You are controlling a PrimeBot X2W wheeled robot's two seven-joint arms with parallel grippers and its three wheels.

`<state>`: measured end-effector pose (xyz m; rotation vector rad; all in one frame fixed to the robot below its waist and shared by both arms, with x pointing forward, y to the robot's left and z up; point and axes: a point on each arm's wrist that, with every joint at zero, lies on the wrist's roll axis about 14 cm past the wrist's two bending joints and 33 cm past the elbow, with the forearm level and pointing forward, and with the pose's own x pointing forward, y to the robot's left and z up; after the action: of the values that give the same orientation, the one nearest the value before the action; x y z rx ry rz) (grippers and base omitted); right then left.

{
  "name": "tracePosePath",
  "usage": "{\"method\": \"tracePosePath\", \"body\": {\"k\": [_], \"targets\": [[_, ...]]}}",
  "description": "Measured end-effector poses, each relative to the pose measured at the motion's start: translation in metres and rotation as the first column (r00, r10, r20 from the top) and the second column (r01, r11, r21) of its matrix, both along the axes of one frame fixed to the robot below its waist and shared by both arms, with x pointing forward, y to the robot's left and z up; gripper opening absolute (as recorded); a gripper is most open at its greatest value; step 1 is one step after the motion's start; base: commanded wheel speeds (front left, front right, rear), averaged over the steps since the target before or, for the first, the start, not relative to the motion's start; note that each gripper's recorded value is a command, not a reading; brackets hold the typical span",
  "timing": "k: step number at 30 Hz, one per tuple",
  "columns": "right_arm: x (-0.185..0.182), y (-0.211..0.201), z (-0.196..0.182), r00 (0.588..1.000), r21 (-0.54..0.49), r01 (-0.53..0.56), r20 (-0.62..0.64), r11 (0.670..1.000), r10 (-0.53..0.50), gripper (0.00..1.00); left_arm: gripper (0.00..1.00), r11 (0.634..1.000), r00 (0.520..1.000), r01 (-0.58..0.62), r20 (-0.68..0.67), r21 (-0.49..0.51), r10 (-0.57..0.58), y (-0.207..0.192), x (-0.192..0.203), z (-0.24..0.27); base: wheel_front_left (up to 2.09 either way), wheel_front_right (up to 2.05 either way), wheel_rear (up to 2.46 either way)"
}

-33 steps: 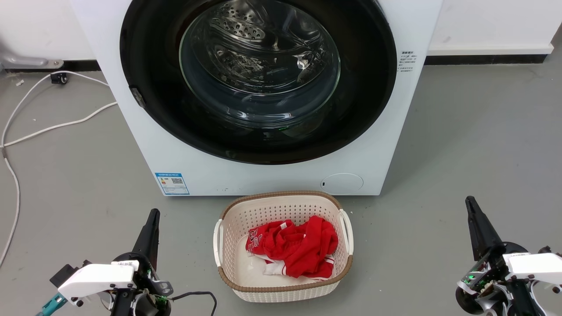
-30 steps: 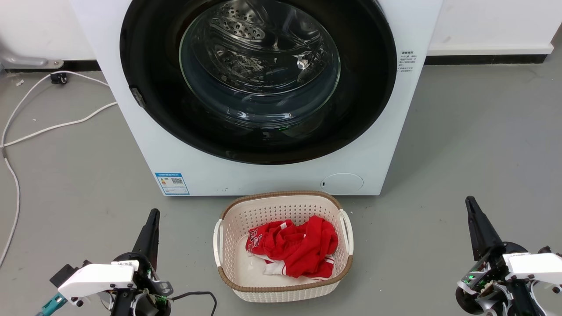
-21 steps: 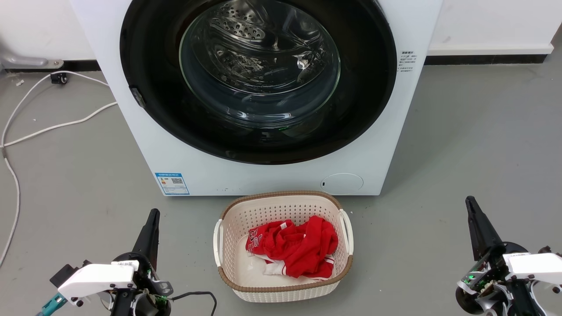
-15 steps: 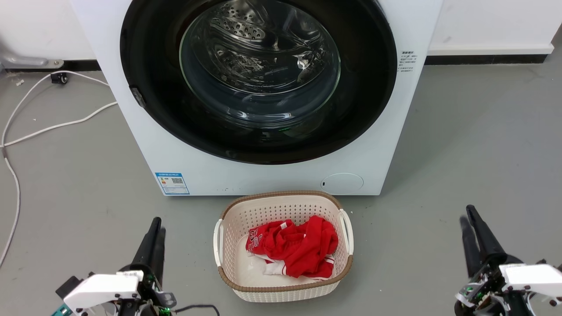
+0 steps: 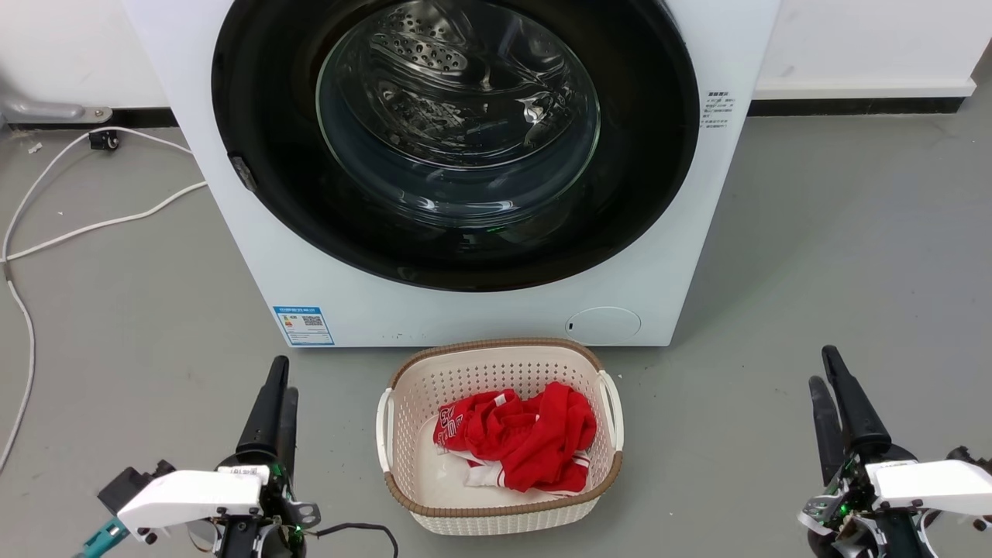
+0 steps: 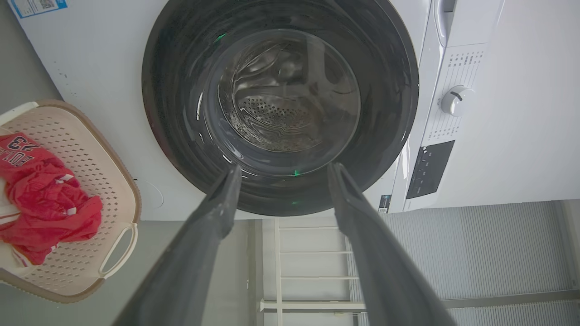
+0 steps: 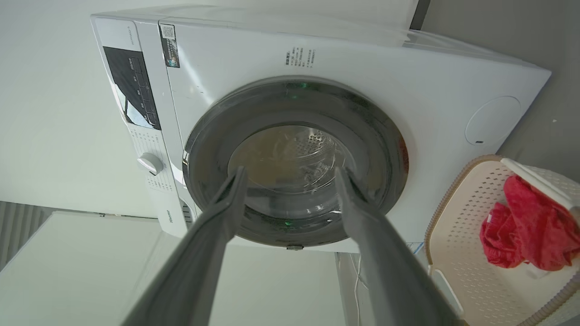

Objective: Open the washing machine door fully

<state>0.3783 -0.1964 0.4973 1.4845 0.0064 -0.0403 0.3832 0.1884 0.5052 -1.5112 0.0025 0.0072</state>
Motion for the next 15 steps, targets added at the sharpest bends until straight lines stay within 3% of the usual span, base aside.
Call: {"method": "tracePosePath", "body": {"k": [8,15], "targets": [[0.001,0.000,0.014,0.999,-0.197,0.006,0.037,0.980,0.002,1.00,1.00,0.989,0.998,-0.022,0.059,0.148,0.014,0.002,0.002,0.020,0.00,0.00,0.00],[0.002,0.005,0.028,0.997,-0.393,0.010,0.076,0.920,0.021,1.00,1.00,0.959,0.992,-0.064,0.121,0.276,0.032,0.007,0.003,0.039,0.00,0.00,0.00]]}}
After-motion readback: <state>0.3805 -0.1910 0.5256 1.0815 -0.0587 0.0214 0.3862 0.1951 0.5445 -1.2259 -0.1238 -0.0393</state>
